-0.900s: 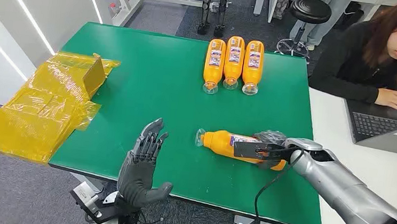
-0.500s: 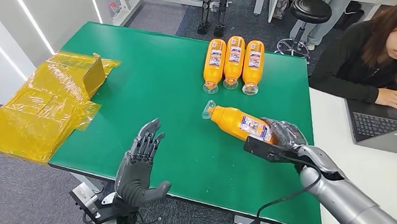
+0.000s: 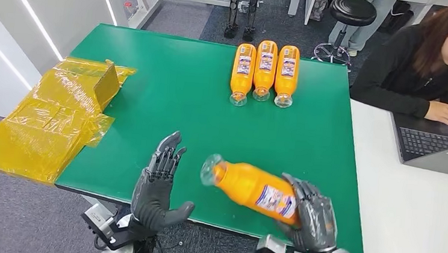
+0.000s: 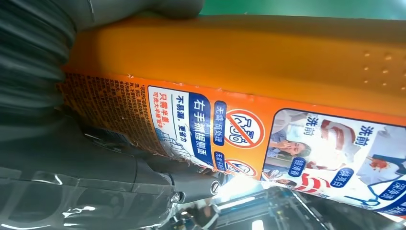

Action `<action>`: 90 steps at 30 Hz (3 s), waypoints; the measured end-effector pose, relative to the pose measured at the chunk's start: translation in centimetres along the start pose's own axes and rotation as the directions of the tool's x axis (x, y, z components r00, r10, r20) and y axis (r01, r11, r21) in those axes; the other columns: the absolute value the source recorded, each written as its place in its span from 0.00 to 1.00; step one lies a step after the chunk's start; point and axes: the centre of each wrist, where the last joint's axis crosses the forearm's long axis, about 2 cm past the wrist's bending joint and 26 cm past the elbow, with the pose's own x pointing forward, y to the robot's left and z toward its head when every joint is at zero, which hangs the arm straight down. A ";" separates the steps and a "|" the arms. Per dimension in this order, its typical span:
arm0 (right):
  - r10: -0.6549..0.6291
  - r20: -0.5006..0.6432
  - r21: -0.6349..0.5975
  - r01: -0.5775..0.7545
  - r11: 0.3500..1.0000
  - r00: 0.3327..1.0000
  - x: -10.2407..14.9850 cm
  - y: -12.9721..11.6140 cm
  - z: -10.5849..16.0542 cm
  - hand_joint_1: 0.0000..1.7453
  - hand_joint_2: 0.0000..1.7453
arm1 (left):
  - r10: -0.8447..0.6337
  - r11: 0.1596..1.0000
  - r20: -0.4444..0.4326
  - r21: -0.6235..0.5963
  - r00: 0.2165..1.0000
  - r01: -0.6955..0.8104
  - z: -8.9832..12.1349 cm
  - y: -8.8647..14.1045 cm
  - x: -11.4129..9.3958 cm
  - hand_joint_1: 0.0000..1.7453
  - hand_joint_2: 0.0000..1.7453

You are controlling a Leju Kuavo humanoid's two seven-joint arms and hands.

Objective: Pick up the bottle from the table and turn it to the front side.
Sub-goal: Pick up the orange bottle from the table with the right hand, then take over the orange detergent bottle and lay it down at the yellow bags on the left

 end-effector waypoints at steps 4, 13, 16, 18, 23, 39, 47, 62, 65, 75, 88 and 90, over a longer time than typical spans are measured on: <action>-0.063 -0.033 -0.042 0.062 0.997 0.997 4.6 0.0 2.1 1.00 1.00 | 0.021 1.000 -0.009 -0.023 1.000 -0.021 -0.6 -0.1 -0.5 0.00 1.00; -0.156 -0.057 -0.156 0.146 0.977 0.986 10.7 -0.6 0.9 1.00 1.00 | 0.131 0.989 -0.055 -0.065 0.990 -0.135 -1.7 -1.1 -2.2 0.00 1.00; -0.170 -0.068 -0.175 0.156 0.972 0.983 11.2 -0.6 0.2 1.00 1.00 | 0.166 0.982 -0.061 -0.079 0.984 -0.170 -1.8 -1.5 -2.4 0.00 1.00; -0.169 -0.075 -0.186 0.153 0.971 0.983 11.4 -0.6 -0.4 1.00 1.00 | 0.192 0.976 -0.064 -0.093 0.979 -0.197 -1.9 -1.7 -2.5 0.00 1.00; -0.152 -0.084 -0.204 0.132 0.970 0.985 11.7 -0.9 -1.1 1.00 1.00 | 0.223 0.964 -0.071 -0.130 0.972 -0.230 -2.4 -1.9 -2.7 0.00 1.00; -0.188 -0.119 -0.222 0.158 0.962 0.975 11.9 -1.4 -1.3 1.00 1.00 | 0.196 0.964 -0.073 -0.168 0.978 -0.205 -3.8 -0.8 -3.0 0.00 1.00; -0.206 -0.196 -0.200 0.166 0.966 0.959 11.9 -0.8 -0.9 1.00 1.00 | 0.219 0.953 -0.050 -0.204 0.974 -0.225 -4.4 0.1 -2.0 0.00 1.00; -0.289 -0.190 -0.141 0.265 0.954 0.938 12.4 1.5 -1.3 1.00 1.00 | 0.305 0.921 -0.042 -0.242 0.951 -0.306 -4.6 -0.3 -0.8 0.00 1.00; -0.319 -0.167 -0.130 0.300 0.945 0.933 12.8 2.1 -1.7 1.00 1.00 | 0.318 0.914 -0.046 -0.248 0.947 -0.320 -4.4 -0.8 -0.8 0.00 1.00; -0.338 -0.093 -0.066 0.333 0.940 0.936 13.3 3.4 -2.8 1.00 1.00 | 0.343 0.904 -0.056 -0.250 0.938 -0.345 -4.3 -1.6 -0.4 0.77 1.00; -0.377 -0.086 -0.014 0.377 0.926 0.922 13.7 4.9 -3.7 1.00 1.00 | 0.337 0.916 -0.039 -0.218 0.941 -0.337 -4.5 -0.9 -0.4 1.00 1.00; -0.377 -0.087 -0.010 0.378 0.926 0.922 13.7 5.0 -3.8 0.54 1.00 | 0.333 0.918 -0.037 -0.217 0.942 -0.333 -4.6 -0.8 -0.4 1.00 1.00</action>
